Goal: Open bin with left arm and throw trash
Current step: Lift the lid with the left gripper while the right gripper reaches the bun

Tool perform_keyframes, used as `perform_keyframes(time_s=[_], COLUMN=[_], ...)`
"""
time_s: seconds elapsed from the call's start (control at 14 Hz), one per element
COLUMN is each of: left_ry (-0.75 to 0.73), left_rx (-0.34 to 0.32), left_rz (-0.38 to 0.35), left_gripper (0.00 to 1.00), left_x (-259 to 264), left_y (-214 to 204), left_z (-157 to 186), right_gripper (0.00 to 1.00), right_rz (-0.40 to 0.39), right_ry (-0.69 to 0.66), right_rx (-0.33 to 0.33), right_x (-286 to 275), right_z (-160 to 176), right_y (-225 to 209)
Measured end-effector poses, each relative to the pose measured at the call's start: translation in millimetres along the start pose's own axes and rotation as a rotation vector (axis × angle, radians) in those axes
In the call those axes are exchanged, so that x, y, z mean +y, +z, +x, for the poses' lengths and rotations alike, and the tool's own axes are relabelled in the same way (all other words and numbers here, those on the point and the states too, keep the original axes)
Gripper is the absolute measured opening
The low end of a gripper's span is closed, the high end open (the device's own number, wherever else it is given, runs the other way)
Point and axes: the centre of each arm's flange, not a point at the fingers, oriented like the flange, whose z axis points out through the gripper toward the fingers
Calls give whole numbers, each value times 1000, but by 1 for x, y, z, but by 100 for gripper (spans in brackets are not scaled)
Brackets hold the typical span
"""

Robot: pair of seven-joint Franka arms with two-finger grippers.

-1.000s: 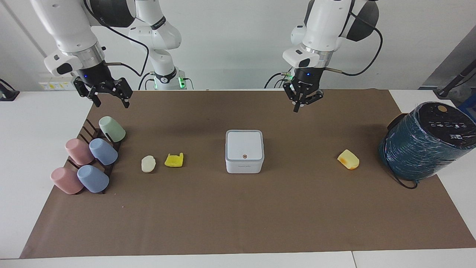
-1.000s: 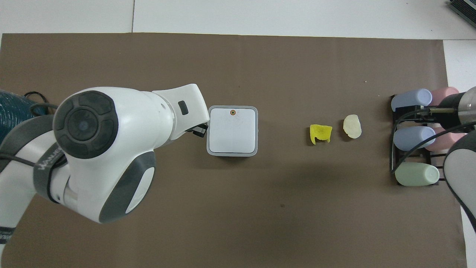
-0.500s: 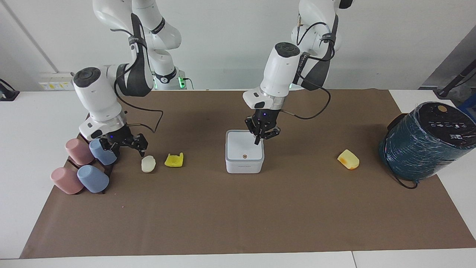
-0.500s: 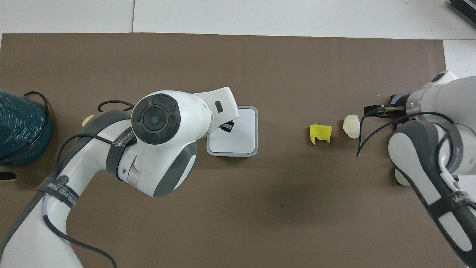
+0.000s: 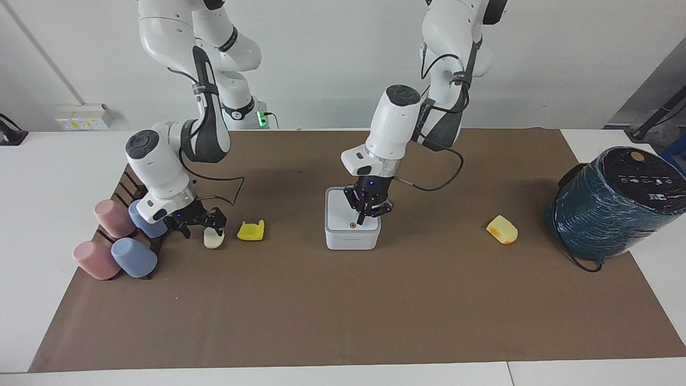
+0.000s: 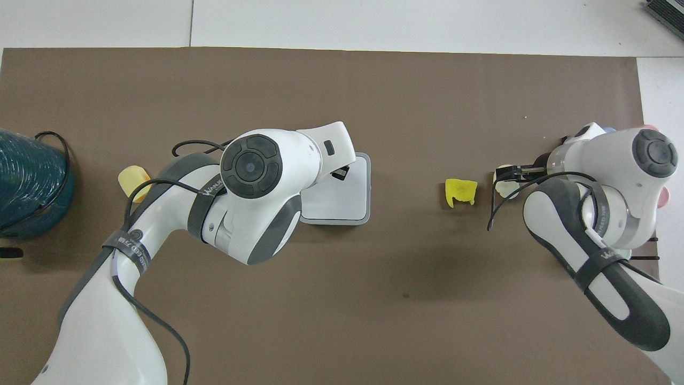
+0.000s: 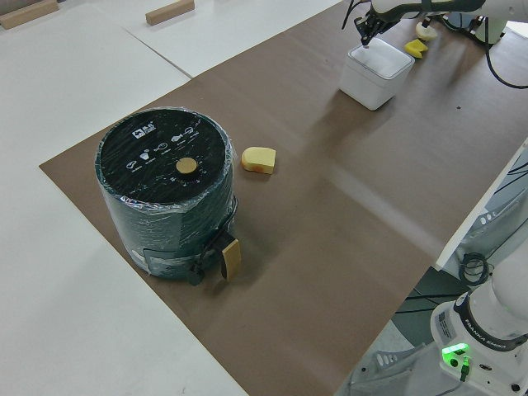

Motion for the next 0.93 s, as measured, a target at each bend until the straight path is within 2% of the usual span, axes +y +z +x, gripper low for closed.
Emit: perform_keyframes(time_s=[0.07, 0.14, 0.21, 0.29, 0.5, 0.64, 0.79, 0.93], left_ry=[4, 8, 11, 7, -12, -15, -15, -15], left_rx=[7, 9, 14, 16, 19, 14, 8, -5], left_rz=[-3, -6, -9, -11, -16, -16, -16, -15], left_gripper=[1, 1, 1, 1, 1, 1, 1, 1], left_x=[3, 7, 11, 16, 23, 24, 25, 25], left_y=[6, 12, 15, 15, 13, 14, 13, 12], left_z=[2, 3, 4, 4, 5, 4, 4, 4], right_gripper=[100, 94, 93, 88, 49, 30, 22, 18], right_rz=[0, 0, 0, -1, 1, 19, 29, 47], right_ry=[-2, -2, -1, -1, 5, 27, 25, 21], right_rx=[-10, -17, -18, -14, -4, -1, -8, -43], right_x=[0, 0, 0, 1, 1, 1, -3, -11], right_z=[-3, -6, -8, -9, -9, -8, -3, 11], right_y=[4, 8, 10, 12, 21, 22, 15, -12])
